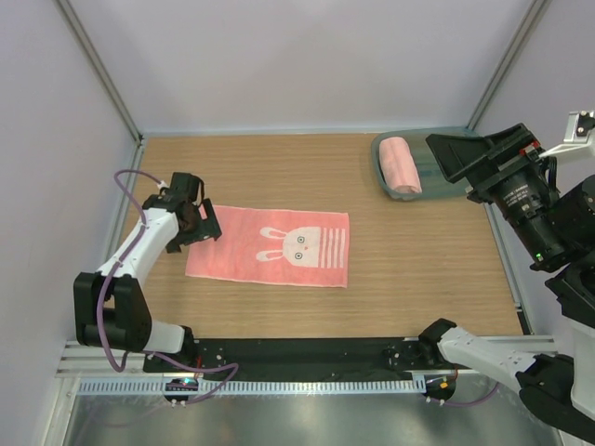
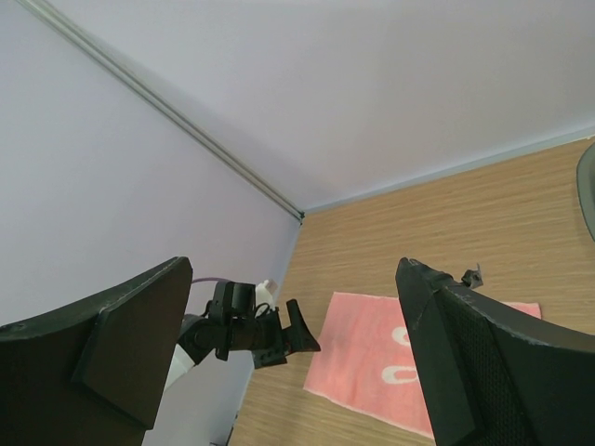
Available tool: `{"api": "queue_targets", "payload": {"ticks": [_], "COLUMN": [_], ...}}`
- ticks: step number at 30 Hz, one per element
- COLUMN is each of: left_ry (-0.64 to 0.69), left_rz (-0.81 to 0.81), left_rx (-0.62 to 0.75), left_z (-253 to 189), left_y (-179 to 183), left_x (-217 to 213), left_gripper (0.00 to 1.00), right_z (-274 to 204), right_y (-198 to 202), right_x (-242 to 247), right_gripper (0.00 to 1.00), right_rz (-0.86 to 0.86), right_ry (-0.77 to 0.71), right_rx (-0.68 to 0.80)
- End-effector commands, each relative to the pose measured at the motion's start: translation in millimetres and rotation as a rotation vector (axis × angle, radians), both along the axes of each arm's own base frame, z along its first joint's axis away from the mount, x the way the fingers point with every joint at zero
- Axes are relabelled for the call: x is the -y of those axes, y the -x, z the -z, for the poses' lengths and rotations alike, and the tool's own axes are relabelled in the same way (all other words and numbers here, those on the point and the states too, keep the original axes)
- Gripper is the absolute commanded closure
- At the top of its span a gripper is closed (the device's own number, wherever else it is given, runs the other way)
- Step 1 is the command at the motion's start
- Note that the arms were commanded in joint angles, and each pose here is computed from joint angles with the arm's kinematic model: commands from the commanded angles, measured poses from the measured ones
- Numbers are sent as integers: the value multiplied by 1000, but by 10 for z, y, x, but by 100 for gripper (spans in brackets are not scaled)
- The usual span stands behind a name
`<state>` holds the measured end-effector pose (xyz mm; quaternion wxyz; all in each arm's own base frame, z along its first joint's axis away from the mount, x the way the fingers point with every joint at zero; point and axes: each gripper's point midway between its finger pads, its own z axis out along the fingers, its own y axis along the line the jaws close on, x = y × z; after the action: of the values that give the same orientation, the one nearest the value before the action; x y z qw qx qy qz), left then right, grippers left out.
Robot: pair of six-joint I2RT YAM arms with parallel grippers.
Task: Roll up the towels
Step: Flatten the towel
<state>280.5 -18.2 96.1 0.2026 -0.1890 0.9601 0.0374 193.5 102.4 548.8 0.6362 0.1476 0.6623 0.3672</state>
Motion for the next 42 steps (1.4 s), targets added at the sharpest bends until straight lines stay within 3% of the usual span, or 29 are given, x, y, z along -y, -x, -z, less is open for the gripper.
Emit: {"api": "queue_targets", "payload": {"ticks": [1, 8, 13, 14, 20, 24, 29, 38, 42], "left_ry": [17, 59, 107, 114, 140, 156, 177, 187, 222], "left_rz": [3, -6, -15, -24, -24, -16, -13, -43, -33], "left_rx": [26, 33, 74, 83, 110, 146, 161, 182, 186], "left_z": [-15, -15, -93, -116, -185, -271, -315, -357, -374], "left_y": [-52, -53, -92, -102, -86, -85, -68, -67, -78], "left_x": [3, 44, 98, 84, 64, 72, 62, 18, 83], "left_gripper": [0, 0, 0, 0, 0, 0, 0, 0, 0], "right_z": [-135, 7, 873, 1242, 2581, 3032, 3705, 4716, 4894], "right_y": [34, 61, -249, -345, -424, -246, -317, -371, -401], "right_x": [-90, -47, -450, -491, -637, -961, -902, -1111, -1134], "right_gripper": [0, 0, 0, 0, 0, 0, 0, 29, 34], "right_rz": [-52, -40, -143, -131, -118, -330, -264, -319, -318], "right_ry": [-22, 22, 206, 251, 292, 238, 297, 353, 375], "right_rx": [19, -40, -207, -308, -647, -643, -765, -980, -1019]}}
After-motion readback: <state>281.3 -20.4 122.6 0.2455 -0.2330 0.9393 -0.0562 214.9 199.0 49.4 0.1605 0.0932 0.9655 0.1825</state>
